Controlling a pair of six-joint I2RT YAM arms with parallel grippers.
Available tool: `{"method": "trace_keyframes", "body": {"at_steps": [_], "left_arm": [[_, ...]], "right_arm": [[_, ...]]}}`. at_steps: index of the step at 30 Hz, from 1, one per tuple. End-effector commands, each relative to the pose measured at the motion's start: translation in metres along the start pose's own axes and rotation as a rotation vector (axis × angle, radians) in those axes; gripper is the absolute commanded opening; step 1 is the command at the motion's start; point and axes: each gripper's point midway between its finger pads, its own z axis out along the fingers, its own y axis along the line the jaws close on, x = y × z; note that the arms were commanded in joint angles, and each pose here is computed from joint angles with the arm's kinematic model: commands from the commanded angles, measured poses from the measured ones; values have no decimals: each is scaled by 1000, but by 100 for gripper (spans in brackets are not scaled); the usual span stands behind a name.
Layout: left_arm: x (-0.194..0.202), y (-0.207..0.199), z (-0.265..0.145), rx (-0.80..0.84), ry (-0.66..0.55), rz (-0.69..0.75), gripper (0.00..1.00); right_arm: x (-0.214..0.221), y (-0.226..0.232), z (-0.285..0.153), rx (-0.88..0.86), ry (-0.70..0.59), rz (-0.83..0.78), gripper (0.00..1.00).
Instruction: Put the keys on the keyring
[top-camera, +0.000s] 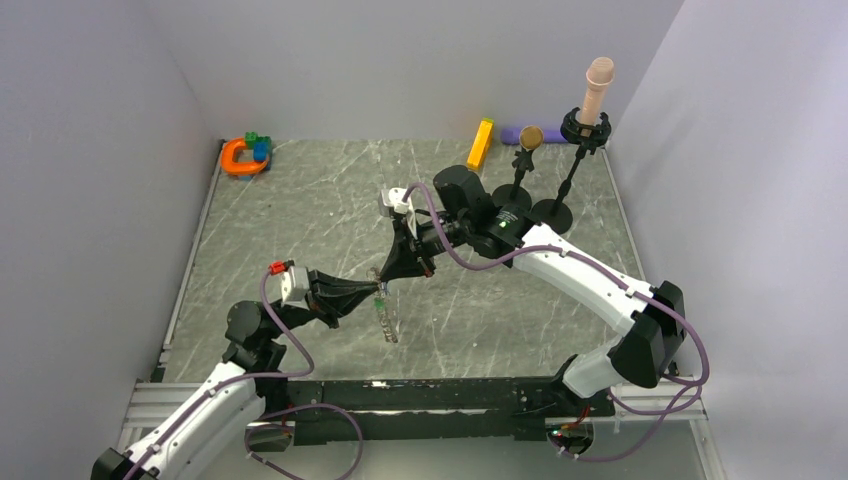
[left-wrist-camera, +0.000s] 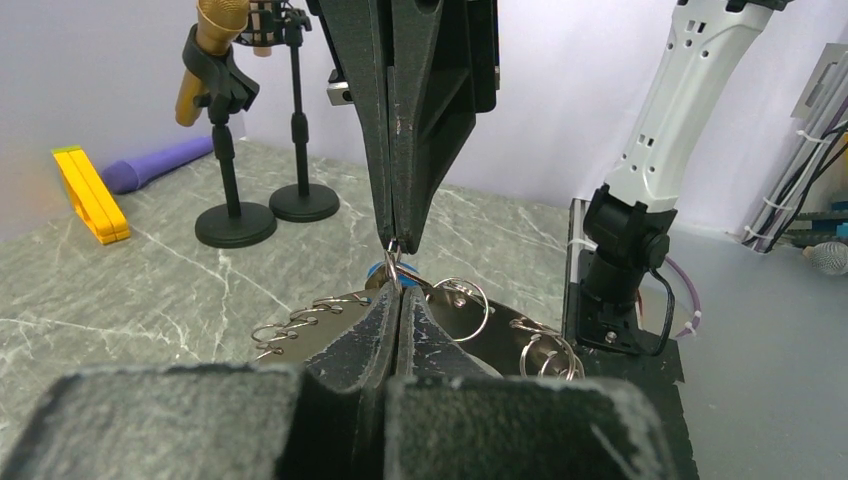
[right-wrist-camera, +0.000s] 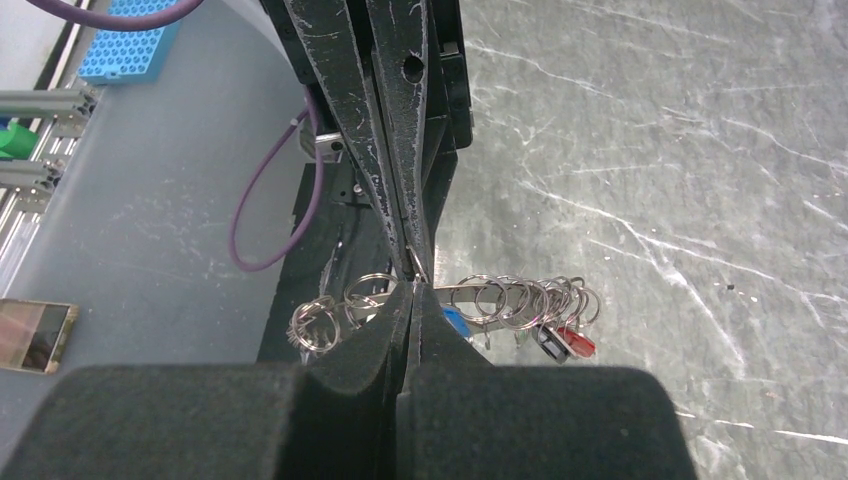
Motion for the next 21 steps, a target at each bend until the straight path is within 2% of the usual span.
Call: {"method": "trace_keyframes", "body": {"at_steps": [1, 21], "left_arm": [[-13, -14, 4, 84, -5, 24, 0], [-11, -15, 4, 102, 27, -1, 0]], "right_arm": [[-16, 0, -1, -8, -47, -54, 0], [-14, 0, -1, -11, -41, -61, 0]]}}
